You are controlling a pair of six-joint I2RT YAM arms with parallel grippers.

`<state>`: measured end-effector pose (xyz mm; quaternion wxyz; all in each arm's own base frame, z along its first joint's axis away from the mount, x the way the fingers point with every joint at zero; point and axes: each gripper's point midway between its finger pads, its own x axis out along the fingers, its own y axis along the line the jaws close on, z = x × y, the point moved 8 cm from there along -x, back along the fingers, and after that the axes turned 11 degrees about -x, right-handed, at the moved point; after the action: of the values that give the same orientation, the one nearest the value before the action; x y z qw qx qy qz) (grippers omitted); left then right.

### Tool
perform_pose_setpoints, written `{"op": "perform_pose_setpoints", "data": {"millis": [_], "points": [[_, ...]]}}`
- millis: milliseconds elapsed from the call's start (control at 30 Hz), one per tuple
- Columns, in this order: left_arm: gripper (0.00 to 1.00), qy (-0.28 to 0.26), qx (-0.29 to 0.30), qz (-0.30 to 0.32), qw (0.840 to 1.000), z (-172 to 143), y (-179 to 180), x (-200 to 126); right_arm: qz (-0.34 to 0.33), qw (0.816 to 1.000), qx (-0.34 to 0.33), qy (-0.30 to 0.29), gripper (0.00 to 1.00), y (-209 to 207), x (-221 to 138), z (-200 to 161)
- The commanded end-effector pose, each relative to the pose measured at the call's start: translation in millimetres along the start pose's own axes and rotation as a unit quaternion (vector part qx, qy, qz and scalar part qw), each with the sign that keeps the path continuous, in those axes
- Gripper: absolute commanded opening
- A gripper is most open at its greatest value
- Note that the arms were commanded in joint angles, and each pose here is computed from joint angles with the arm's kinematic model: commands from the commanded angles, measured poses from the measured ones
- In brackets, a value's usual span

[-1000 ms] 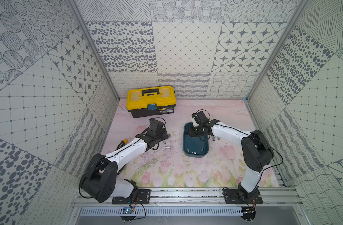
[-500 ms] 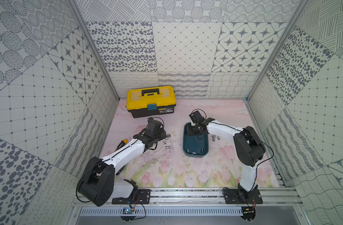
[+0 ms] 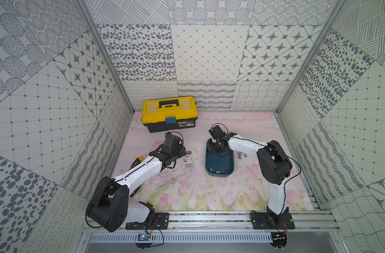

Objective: Take out the socket from the storage box
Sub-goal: Pick up the socket head from the storage box.

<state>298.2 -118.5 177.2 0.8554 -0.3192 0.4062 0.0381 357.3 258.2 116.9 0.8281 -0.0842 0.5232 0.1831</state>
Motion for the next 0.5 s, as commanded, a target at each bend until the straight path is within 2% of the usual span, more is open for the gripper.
{"op": "perform_pose_setpoints", "data": {"millis": [0, 267, 467], "points": [[0.54, 0.010, 0.009, 0.002, 1.000, -2.5, 3.5, -0.4, -0.012, 1.000, -0.009, 0.000, 0.58, 1.6, 3.8, 4.1], [0.54, 0.009, 0.010, 0.000, 1.000, -1.7, 3.0, -1.3, -0.016, 1.000, -0.010, 0.007, 0.53, 1.5, 6.4, 4.5], [0.54, 0.010, 0.010, -0.001, 1.000, -1.6, 2.7, -0.6, -0.013, 1.000, -0.014, 0.009, 0.53, 2.6, 9.3, 6.6]]}}
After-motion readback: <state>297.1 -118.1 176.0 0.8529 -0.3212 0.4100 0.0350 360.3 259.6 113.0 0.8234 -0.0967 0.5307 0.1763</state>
